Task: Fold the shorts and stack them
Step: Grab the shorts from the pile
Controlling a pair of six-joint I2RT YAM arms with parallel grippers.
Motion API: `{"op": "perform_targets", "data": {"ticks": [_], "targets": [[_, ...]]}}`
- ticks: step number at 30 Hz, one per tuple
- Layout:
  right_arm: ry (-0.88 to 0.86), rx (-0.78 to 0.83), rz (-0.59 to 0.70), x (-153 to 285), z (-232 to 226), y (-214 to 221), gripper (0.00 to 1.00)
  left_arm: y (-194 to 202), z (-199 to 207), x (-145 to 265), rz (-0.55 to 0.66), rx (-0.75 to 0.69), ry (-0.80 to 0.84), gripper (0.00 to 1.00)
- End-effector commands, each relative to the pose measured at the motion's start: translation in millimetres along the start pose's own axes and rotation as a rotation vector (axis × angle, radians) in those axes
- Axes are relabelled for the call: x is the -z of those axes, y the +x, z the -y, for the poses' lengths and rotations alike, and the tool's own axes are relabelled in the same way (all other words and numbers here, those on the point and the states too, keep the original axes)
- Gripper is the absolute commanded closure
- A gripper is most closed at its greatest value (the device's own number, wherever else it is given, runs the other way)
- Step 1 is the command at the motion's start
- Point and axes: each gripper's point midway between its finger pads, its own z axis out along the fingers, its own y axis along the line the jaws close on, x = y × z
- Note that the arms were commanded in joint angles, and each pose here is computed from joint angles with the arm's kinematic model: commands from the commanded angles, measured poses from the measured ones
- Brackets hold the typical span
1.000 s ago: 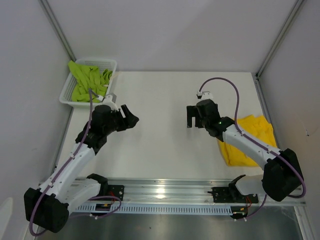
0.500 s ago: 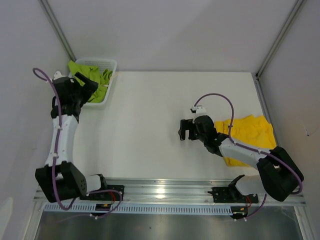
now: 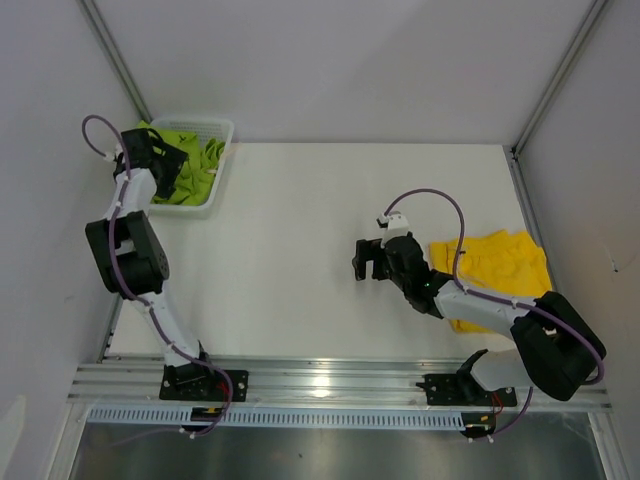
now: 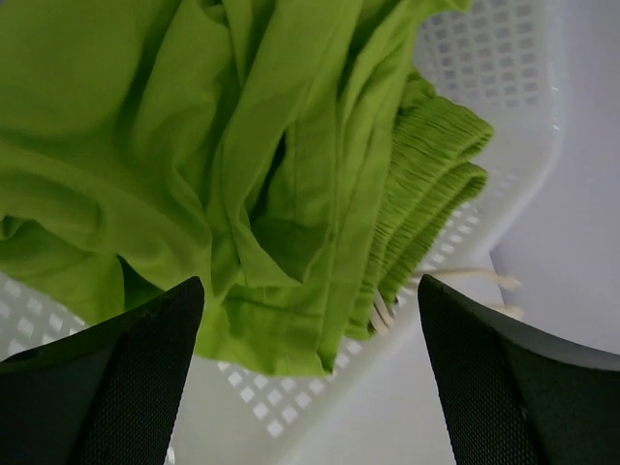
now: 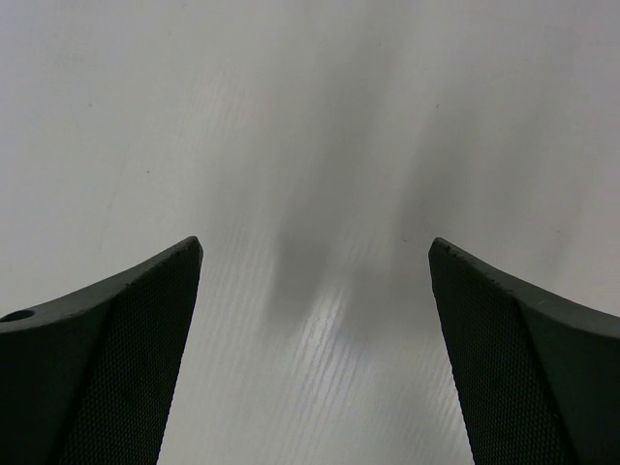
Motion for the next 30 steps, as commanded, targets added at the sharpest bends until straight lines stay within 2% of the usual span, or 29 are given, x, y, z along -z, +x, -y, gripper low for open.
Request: {"op": "perform_targets", "data": {"ticks": [1, 9, 10, 12, 13, 14, 15, 16, 17, 18, 20, 21, 24, 25, 26, 27, 29, 30], "targets": [[0.051, 0.018, 0.048, -6, 7, -12, 0.00, 6, 4, -23, -0.044, 0.058, -0.031, 0.07], [0.083, 0.029, 0.034, -13, 10, -12, 0.01, 15, 21, -55, -0.052, -0.013, -0.082, 0.14], [0.085, 0.030, 0.032, -14, 10, -12, 0.01, 2, 44, -52, -0.016, -0.031, -0.044, 0.22], [0.092, 0.033, 0.034, -14, 11, -12, 0.01, 24, 38, -69, -0.055, -0.091, -0.084, 0.41], [0.094, 0.034, 0.037, -13, 11, -13, 0.01, 25, 42, -70, -0.056, -0.097, -0.077, 0.74], [0.102, 0.036, 0.038, -13, 13, -13, 0.01, 24, 46, -67, -0.052, -0.096, -0.067, 0.91], [0.109, 0.039, 0.036, -13, 14, -12, 0.01, 14, 58, -62, -0.019, -0.091, -0.029, 1.00], [0.111, 0.039, 0.036, -13, 15, -12, 0.00, 20, 48, -62, -0.023, -0.092, -0.047, 1.00], [0.114, 0.043, 0.035, -13, 15, -12, 0.00, 2, 66, -39, 0.034, -0.085, 0.003, 1.00], [0.114, 0.040, 0.035, -12, 16, -13, 0.01, -7, 70, -32, 0.084, -0.088, 0.028, 1.00], [0.113, 0.040, 0.040, -12, 15, -14, 0.01, -19, 79, -11, 0.133, -0.095, 0.062, 1.00], [0.111, 0.038, 0.041, -12, 14, -14, 0.01, -32, 93, 12, 0.172, -0.105, 0.098, 1.00], [0.106, 0.039, 0.036, -12, 14, -13, 0.00, -50, 115, 51, 0.209, -0.121, 0.133, 1.00], [0.104, 0.036, 0.035, -13, 14, -13, 0.01, -52, 118, 58, 0.210, -0.122, 0.141, 0.97], [0.101, 0.035, 0.036, -12, 13, -14, 0.01, -53, 119, 63, 0.212, -0.120, 0.142, 0.89], [0.101, 0.036, 0.037, -12, 12, -14, 0.01, -52, 115, 64, 0.209, -0.115, 0.129, 0.69], [0.106, 0.039, 0.036, -12, 14, -13, 0.00, -47, 107, 62, 0.189, -0.121, 0.102, 0.55], [0.107, 0.040, 0.036, -11, 14, -14, 0.01, -42, 101, 58, 0.165, -0.132, 0.081, 0.41]]}}
